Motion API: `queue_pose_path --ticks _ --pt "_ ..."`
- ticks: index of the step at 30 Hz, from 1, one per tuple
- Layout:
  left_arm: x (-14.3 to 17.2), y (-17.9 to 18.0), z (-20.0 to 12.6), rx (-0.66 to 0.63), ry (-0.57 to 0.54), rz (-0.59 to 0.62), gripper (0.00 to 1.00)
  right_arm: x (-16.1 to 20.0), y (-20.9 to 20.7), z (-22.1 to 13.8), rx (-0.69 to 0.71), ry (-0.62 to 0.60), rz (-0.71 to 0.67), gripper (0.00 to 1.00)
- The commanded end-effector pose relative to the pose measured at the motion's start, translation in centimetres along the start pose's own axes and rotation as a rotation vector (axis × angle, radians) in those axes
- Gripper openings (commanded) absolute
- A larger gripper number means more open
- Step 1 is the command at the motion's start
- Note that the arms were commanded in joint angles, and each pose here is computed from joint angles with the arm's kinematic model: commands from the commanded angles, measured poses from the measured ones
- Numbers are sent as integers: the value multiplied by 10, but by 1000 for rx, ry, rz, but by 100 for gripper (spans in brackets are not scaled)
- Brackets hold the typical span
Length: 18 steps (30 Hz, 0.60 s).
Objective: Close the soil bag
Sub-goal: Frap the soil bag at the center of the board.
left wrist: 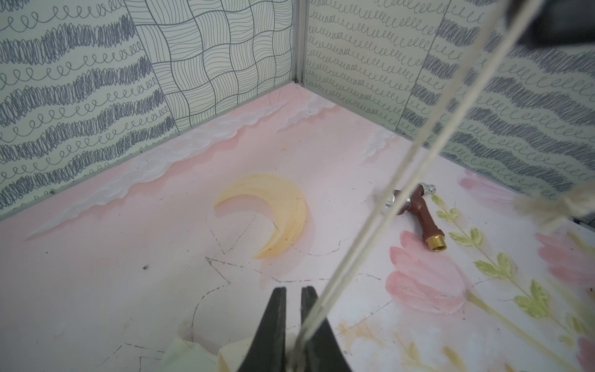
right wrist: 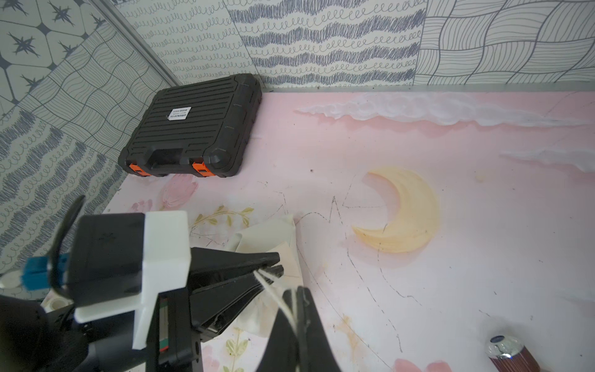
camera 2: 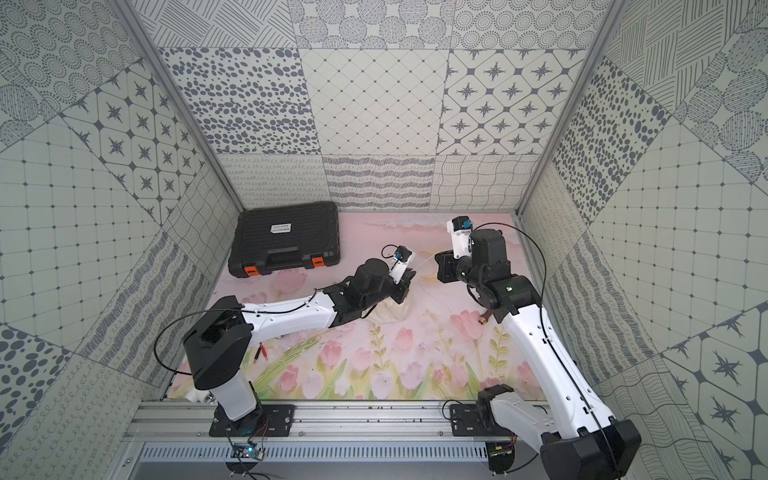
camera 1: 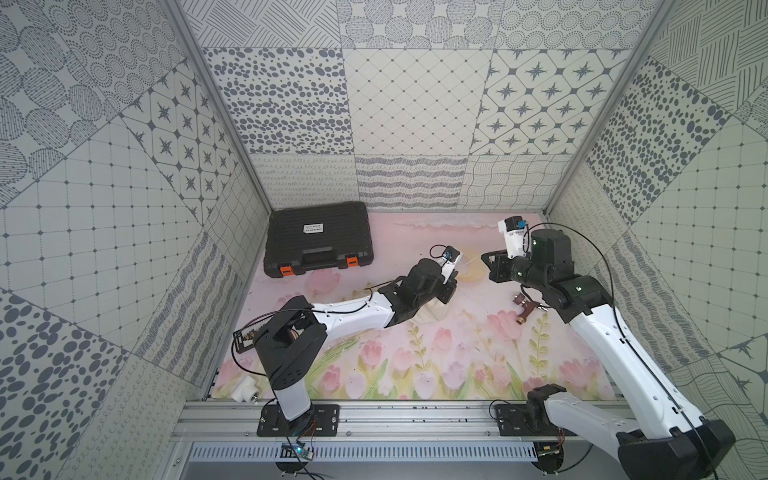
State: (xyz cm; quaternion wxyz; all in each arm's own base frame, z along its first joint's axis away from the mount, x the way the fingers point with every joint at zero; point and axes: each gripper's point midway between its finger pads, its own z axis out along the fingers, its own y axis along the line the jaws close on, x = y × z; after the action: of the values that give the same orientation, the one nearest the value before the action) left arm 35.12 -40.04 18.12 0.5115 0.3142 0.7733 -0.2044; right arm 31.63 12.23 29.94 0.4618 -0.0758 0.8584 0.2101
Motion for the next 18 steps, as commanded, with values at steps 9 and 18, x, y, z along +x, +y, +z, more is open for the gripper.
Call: queue_pose_path --ticks 9,18 --pt "224 117 -159 -575 1140 393 22 -172 -25 -146 183 -824 -21 0" --pt "221 153 -184 -678 1166 344 20 -157 -48 -134 205 -777 27 0"
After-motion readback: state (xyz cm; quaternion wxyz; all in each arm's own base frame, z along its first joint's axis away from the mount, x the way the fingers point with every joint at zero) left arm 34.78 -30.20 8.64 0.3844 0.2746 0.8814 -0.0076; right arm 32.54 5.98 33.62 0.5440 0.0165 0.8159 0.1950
